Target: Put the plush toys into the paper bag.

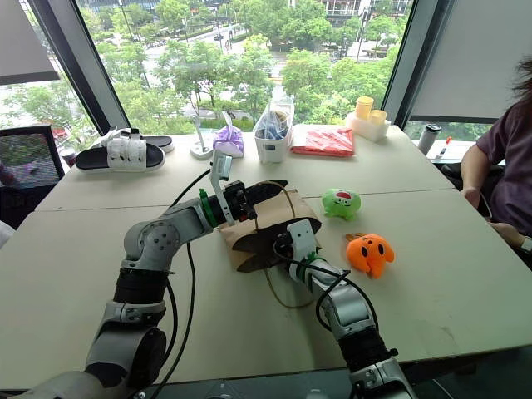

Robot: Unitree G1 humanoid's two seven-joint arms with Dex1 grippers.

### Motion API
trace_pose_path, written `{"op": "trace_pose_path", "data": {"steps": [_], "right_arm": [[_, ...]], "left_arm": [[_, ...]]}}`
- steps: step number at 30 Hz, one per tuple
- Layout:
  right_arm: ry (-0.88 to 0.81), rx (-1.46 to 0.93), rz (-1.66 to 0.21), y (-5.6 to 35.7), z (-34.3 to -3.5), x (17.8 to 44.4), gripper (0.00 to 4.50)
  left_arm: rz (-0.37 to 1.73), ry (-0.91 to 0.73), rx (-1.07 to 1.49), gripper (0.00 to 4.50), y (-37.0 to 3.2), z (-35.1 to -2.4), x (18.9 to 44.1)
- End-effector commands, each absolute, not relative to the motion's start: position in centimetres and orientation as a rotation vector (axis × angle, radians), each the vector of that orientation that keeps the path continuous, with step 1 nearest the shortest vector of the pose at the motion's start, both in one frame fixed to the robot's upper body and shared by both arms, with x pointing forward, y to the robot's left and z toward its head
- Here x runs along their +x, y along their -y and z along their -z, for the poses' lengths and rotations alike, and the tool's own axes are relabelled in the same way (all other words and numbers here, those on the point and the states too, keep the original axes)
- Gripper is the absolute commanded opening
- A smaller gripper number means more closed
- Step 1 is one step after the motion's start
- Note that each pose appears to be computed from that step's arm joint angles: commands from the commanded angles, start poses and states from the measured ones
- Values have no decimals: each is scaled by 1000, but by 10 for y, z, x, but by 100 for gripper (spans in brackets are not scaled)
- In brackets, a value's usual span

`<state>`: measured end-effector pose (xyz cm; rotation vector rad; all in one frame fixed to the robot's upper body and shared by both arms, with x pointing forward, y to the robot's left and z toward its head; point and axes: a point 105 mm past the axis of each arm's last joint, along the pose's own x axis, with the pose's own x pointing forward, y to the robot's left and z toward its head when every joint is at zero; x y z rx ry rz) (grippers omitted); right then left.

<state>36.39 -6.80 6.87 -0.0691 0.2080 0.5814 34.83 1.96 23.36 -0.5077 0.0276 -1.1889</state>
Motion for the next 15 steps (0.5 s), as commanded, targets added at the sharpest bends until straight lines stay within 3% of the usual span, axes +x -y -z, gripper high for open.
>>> {"op": "trace_pose_path", "data": {"steps": [1, 9, 15], "right_arm": [[-233, -84, -602, 63, -60, 360, 0], [-238, -79, -602, 60, -58, 357, 0], [-240, -78, -605, 58, -57, 355, 0]], "left_arm": [[1313, 104, -520, 6, -14, -277, 327], [1502, 120, -548, 6, 3, -295, 287], [1472, 91, -550, 6, 5, -287, 293]]}}
